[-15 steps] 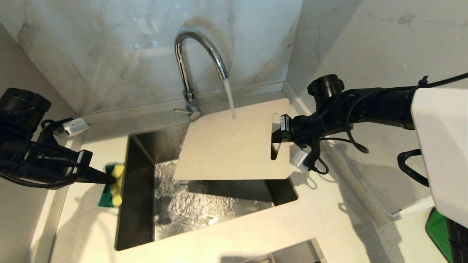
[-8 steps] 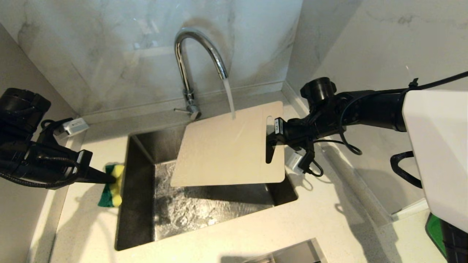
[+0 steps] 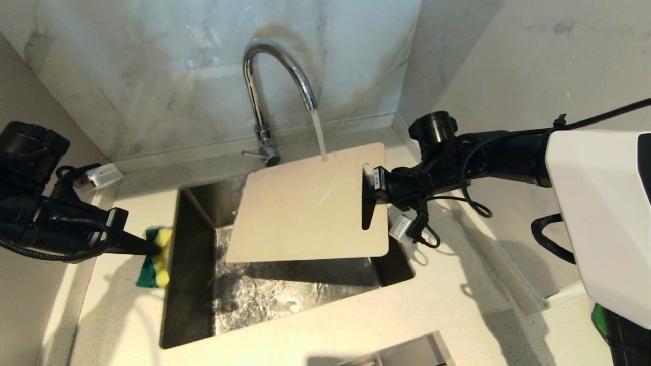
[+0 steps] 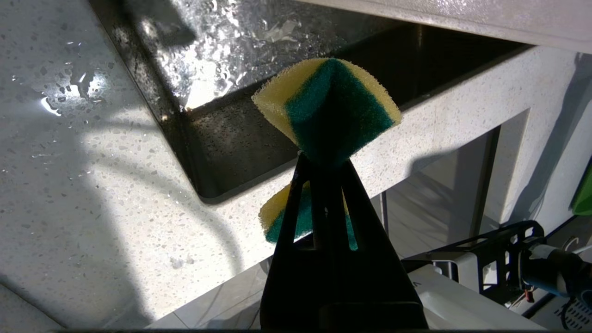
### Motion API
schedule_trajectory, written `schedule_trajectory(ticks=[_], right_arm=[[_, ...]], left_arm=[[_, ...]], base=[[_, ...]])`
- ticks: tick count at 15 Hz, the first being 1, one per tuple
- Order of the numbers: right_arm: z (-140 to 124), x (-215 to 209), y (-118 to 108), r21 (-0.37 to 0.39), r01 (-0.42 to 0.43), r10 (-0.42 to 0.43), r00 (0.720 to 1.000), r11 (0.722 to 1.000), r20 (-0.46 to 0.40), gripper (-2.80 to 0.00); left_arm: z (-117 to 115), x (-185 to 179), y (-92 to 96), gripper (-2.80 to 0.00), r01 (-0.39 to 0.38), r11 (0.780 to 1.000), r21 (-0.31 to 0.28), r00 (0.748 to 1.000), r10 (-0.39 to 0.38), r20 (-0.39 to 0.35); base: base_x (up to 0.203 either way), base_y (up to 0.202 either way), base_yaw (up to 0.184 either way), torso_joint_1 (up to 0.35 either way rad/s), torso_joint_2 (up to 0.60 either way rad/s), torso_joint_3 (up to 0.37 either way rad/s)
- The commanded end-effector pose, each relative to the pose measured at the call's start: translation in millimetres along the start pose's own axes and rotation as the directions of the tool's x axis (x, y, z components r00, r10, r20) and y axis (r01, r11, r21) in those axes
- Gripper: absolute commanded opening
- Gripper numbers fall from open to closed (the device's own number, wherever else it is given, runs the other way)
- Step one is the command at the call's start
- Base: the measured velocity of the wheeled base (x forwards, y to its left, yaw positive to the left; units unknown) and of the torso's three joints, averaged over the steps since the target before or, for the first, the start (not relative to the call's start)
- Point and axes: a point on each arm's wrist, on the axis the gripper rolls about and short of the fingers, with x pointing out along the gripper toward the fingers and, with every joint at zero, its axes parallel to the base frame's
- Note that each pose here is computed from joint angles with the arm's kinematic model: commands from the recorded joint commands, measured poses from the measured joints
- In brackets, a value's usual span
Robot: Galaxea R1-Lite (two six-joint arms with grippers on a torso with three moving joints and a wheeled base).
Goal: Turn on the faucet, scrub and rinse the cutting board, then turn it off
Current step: Scrub the cutting board underwater
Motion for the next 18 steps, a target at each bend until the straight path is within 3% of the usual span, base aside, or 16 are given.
schedule_trajectory(ticks=[1, 12, 18], right_arm=[[0.9, 5.0, 4.0, -0.012, 0.002, -0.002, 1.000, 1.000, 0.007, -2.80], [3.7, 9.2, 1.2, -0.012, 0.007, -0.007, 1.000, 1.000, 0.021, -2.80], [16.2, 7.9, -23.0, -0.017, 0.024, -0.023, 0.997, 1.000, 0.074, -2.80]], left_arm=[[-0.4, -0.3, -0.1, -2.80, 0.002, 1.000, -0.002, 1.000, -0.002, -0.003], [-0.7, -2.2, -0.9, -2.80, 0.004, 1.000, 0.001, 1.000, -0.004, 0.003], [0.6, -3.2, -5.0, -2.80, 0.026, 0.999, -0.020, 1.000, -0.026, 0.006]], base=[[0.000, 0.000, 0.000, 0.000, 0.00, 0.000], [0.000, 0.000, 0.000, 0.000, 0.00, 0.000], [0.000, 0.000, 0.000, 0.000, 0.00, 0.000]])
